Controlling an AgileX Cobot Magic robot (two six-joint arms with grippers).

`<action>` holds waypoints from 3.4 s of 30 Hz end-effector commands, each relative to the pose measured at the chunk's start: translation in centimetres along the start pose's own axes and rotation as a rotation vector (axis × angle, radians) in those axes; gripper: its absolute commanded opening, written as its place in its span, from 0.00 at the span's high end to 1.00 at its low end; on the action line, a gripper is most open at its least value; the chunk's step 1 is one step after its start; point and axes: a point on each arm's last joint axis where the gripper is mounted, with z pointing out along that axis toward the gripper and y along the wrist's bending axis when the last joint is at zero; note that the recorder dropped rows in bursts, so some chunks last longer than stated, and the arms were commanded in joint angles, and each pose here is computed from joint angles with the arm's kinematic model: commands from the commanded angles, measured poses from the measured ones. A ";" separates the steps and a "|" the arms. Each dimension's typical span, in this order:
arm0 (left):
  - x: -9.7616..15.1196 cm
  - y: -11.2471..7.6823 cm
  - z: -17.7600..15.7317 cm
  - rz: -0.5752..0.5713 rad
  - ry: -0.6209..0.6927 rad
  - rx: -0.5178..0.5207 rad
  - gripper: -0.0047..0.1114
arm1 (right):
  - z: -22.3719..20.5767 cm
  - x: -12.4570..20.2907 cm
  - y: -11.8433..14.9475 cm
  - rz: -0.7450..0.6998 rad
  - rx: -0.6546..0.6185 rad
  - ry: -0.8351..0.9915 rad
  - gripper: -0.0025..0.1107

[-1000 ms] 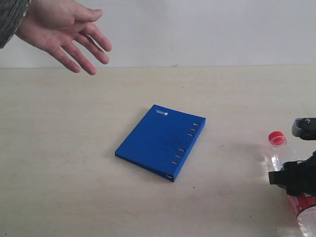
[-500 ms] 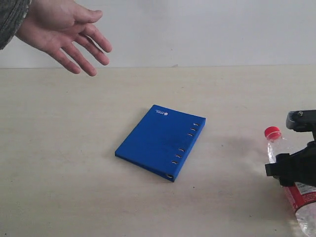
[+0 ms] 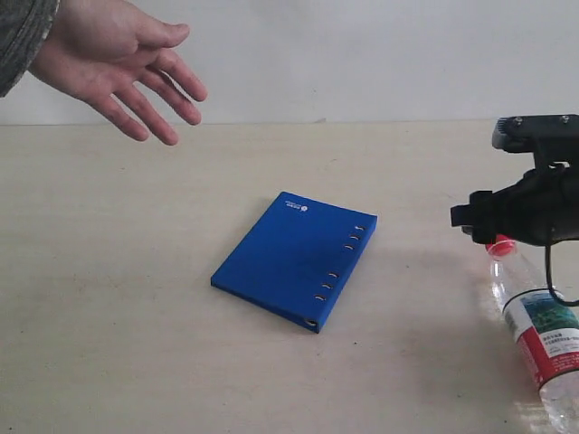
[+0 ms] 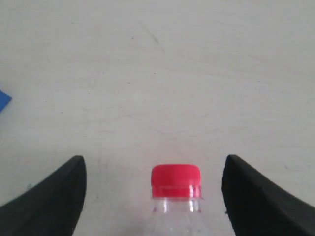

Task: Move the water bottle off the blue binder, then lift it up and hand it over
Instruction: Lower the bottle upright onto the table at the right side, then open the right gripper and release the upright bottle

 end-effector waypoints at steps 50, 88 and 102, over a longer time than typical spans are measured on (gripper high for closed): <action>0.1 0.0 0.0 0.000 0.001 0.007 0.92 | -10.0 -6.3 -1.1 -0.125 0.143 -0.415 0.98; 0.1 0.0 0.0 0.000 0.001 0.007 0.92 | -10.2 -6.5 -2.0 -0.150 0.245 -0.438 0.66; 0.1 0.0 0.0 0.000 0.001 0.007 0.92 | -16.2 -9.0 -2.2 -0.166 0.303 -0.651 0.66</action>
